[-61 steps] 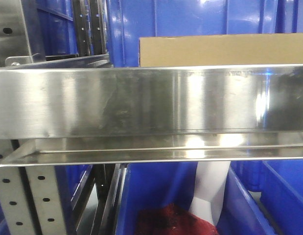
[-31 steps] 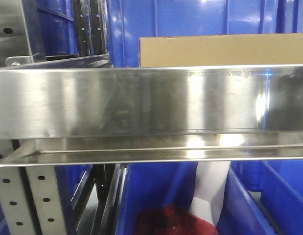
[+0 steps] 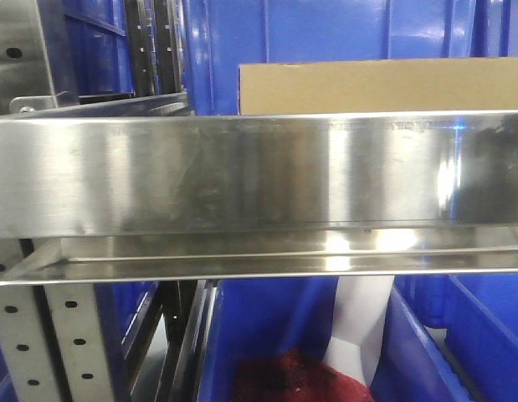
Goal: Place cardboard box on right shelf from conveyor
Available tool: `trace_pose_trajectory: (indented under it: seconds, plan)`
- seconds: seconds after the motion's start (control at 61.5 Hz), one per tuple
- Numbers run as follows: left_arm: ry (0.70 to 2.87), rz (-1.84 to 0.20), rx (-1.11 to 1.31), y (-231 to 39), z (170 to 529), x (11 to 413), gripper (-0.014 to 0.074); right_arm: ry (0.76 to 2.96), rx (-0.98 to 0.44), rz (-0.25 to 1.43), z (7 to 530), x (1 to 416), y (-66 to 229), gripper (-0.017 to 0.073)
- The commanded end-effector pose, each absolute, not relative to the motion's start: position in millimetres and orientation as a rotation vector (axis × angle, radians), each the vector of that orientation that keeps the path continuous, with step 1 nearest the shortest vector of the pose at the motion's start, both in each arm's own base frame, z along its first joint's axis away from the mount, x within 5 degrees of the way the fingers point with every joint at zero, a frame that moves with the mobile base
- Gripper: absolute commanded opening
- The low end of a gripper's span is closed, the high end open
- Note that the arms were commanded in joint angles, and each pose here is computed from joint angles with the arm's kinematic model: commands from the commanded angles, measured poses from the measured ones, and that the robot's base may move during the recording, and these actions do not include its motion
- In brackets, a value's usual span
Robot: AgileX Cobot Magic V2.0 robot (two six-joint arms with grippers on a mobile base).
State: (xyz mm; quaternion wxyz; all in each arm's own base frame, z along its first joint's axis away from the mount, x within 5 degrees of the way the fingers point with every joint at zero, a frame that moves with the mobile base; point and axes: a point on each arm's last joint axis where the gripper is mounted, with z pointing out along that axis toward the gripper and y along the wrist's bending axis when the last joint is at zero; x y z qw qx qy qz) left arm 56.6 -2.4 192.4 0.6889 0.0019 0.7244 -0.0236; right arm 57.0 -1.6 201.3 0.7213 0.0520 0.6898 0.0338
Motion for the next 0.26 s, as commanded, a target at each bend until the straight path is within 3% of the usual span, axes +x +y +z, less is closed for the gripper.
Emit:
trace_pose_trajectory:
  seconds: [0.0,0.244]
  plan:
    - [1.532,-0.058,-0.001,-2.1,197.6,56.1,-0.0116,1.411,0.110,0.072,212.2,54.2,-1.8,0.0057]
    - [1.532,-0.058,-0.001,-2.1,197.6,56.1,-0.0115,1.411,0.110,0.072,212.2,54.2,-1.8,0.0057]
